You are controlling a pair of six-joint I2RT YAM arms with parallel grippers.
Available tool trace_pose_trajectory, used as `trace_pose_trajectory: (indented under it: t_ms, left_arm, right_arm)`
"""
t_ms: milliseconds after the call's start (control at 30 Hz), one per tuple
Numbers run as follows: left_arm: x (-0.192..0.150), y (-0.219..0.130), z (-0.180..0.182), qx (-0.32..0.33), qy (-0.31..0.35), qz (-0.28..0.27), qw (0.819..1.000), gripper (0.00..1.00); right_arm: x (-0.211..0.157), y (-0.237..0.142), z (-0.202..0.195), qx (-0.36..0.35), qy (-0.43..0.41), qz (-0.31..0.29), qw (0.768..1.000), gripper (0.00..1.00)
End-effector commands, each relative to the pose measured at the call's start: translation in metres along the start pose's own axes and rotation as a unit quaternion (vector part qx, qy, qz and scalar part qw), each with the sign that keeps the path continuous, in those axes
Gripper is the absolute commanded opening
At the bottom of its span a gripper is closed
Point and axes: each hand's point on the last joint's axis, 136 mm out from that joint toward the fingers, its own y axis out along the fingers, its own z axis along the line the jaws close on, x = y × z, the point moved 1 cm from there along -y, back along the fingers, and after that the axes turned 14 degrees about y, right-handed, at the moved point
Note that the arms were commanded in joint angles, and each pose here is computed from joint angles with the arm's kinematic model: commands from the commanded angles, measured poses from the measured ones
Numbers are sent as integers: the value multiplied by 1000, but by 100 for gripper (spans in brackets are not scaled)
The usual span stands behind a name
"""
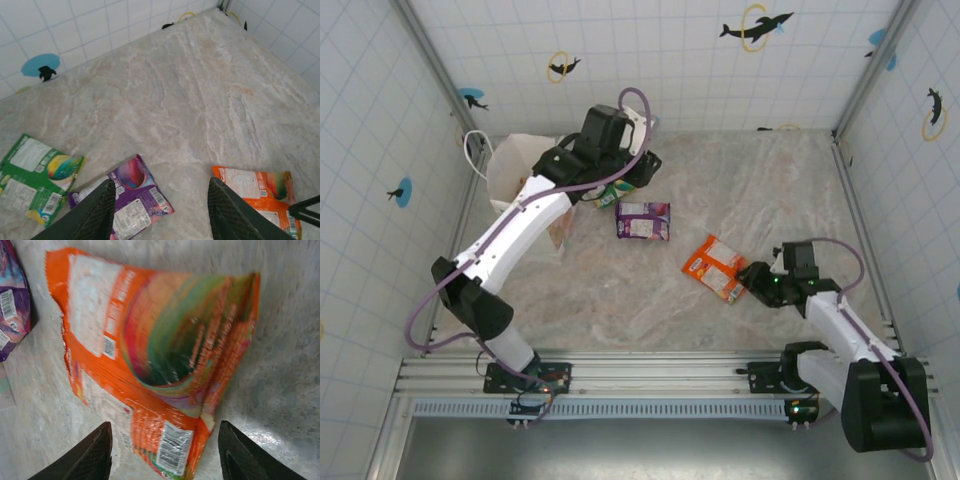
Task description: Place the snacks into the paper bag
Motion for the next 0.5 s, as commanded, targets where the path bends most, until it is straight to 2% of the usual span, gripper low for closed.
trace_pose_trajectory:
  t_ms: [0,133,300,467]
  left_arm:
    - [6,4,-15,-29,-9,-15,999,51]
    - [5,8,-22,-44,-16,-19,999,51]
    - [4,12,-25,-52,-23,-21,998,51]
    - [6,13,-26,-58,-22,-25,998,51]
  right_arm:
    - [5,5,14,57,5,-8,998,58]
    - [7,9,3,38,3,-17,999,58]
    - [9,16,3,69,7,-26,997,57]
    - [11,25,-4,73,5,-31,997,49]
